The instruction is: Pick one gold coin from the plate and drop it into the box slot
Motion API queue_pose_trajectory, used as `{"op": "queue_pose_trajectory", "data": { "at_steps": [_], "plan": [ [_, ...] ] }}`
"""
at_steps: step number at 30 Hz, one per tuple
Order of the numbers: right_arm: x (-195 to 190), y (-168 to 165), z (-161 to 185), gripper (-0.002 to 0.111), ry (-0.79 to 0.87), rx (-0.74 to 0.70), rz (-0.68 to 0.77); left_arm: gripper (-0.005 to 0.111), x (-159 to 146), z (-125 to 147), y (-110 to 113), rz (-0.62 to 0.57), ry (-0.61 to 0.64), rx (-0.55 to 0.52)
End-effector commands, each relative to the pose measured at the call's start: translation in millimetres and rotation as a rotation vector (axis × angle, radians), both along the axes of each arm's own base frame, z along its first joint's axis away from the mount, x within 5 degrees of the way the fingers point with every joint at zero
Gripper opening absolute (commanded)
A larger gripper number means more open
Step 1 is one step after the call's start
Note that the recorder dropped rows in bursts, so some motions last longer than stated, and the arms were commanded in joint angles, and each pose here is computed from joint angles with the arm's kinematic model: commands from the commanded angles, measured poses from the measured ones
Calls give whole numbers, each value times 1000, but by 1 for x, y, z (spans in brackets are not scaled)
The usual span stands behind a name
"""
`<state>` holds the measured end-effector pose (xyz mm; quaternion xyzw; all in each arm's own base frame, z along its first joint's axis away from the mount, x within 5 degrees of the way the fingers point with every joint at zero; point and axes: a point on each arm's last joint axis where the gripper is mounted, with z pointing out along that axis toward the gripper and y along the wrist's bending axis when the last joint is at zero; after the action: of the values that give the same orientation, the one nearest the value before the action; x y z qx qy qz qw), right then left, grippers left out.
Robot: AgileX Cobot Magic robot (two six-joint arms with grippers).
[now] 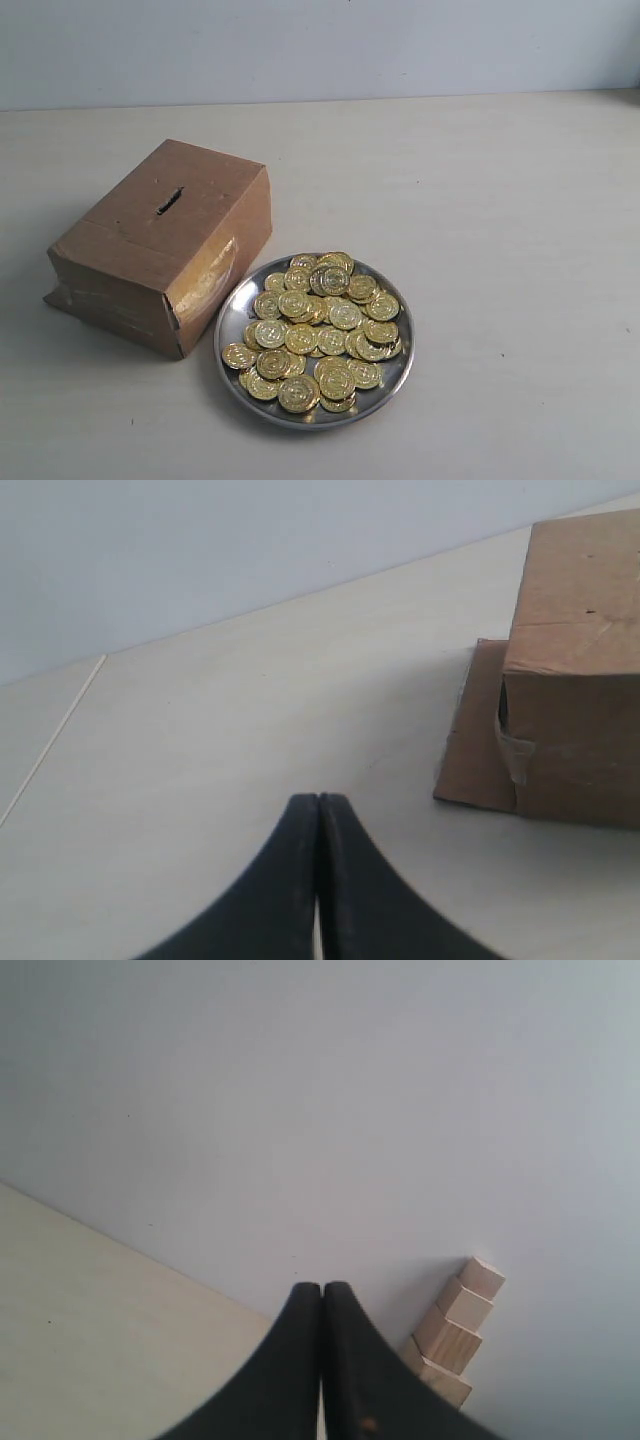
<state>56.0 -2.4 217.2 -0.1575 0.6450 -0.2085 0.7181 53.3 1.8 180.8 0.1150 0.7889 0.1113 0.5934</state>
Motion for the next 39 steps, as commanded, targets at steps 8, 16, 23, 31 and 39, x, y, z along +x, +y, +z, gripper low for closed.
{"op": "queue_pose_trajectory", "data": {
  "at_steps": [8, 16, 23, 31, 39],
  "plan": [
    [0, 0, -2, 0, 8, 136, 12, 0, 0, 1, -1, -5, -15, -9],
    [0, 0, -20, 0, 191, 251, 2, 0, 0, 2, 0, -5, -25, -8],
    [-1, 0, -27, 0, 271, 274, -3, 0, 0, 2, 0, -4, -25, -10],
    [-1, 1, -27, 0, 268, 387, -5, 0, 0, 2, -1, -4, -26, -18],
    [-1, 1, -27, 0, 265, 436, -6, 0, 0, 2, -4, 4, -28, -193]
  ]
}}
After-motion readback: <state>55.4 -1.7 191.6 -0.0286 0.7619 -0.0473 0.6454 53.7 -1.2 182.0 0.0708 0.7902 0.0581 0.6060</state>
